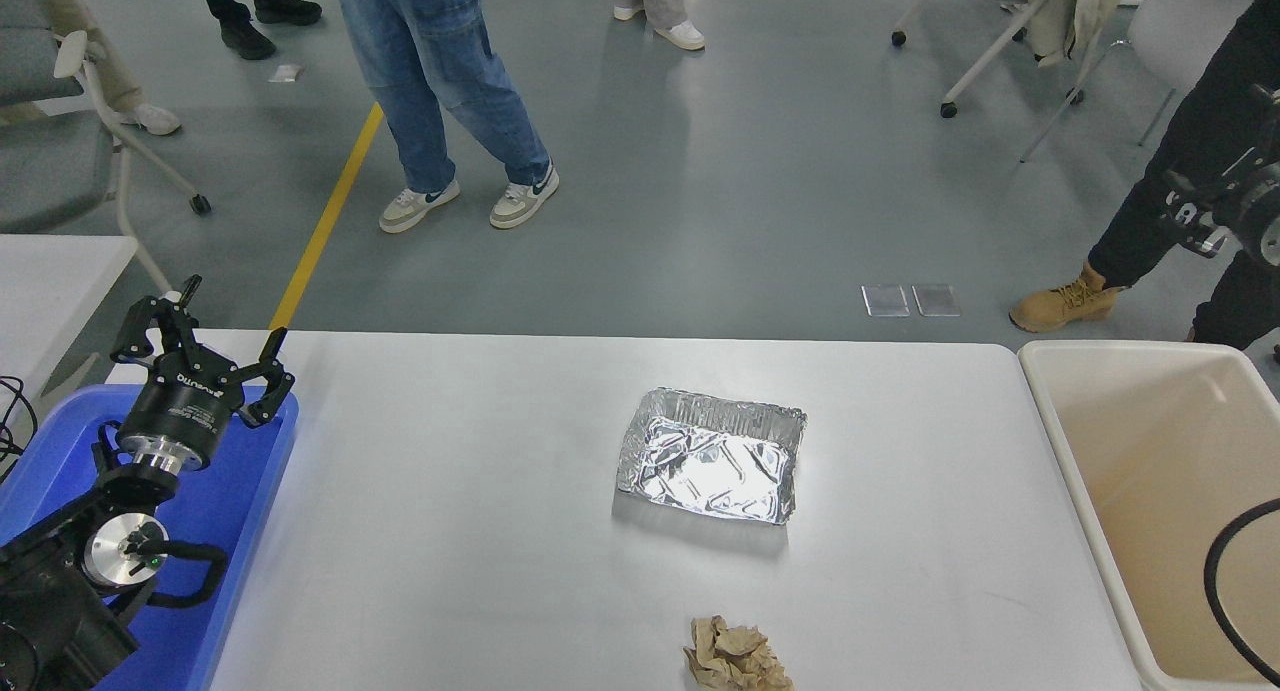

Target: Clean the table surface

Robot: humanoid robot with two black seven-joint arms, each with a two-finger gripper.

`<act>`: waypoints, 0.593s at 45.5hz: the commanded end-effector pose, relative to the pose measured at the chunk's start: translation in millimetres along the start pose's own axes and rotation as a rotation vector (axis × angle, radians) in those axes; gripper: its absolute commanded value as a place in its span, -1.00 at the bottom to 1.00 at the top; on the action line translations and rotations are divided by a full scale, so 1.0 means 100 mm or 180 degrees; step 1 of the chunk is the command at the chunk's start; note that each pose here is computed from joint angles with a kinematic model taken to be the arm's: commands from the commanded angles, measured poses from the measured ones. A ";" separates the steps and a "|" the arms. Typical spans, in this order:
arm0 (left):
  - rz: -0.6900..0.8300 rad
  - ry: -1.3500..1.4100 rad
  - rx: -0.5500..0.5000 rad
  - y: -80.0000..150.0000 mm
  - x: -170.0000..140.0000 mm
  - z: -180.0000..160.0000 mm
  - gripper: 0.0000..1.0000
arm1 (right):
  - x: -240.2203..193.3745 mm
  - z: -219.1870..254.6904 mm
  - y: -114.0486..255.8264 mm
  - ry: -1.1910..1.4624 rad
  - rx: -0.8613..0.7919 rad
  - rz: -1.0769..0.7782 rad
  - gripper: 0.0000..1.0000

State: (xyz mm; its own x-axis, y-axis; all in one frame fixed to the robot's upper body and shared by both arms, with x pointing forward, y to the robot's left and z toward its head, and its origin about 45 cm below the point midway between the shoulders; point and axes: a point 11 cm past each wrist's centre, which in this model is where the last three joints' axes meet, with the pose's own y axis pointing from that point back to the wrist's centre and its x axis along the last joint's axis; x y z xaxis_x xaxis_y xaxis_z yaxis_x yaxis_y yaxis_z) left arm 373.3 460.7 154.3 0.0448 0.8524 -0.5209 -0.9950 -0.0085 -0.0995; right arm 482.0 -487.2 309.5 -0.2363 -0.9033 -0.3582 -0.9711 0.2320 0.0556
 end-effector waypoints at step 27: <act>-0.0002 0.0001 0.0000 0.00 0.00 0.00 1.00 | -0.10 1.07 0.30 -0.0508 0.0104 -0.0124 0.97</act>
State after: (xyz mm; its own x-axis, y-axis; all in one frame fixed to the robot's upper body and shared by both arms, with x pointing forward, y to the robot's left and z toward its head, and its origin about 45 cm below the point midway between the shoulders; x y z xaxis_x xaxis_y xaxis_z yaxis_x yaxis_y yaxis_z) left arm 373.3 460.6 154.2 0.0444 0.8525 -0.5208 -0.9950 -0.0088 -0.0992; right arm 469.9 -445.4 245.9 -0.1894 -0.8568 -0.4797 -0.9759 0.2181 -0.0041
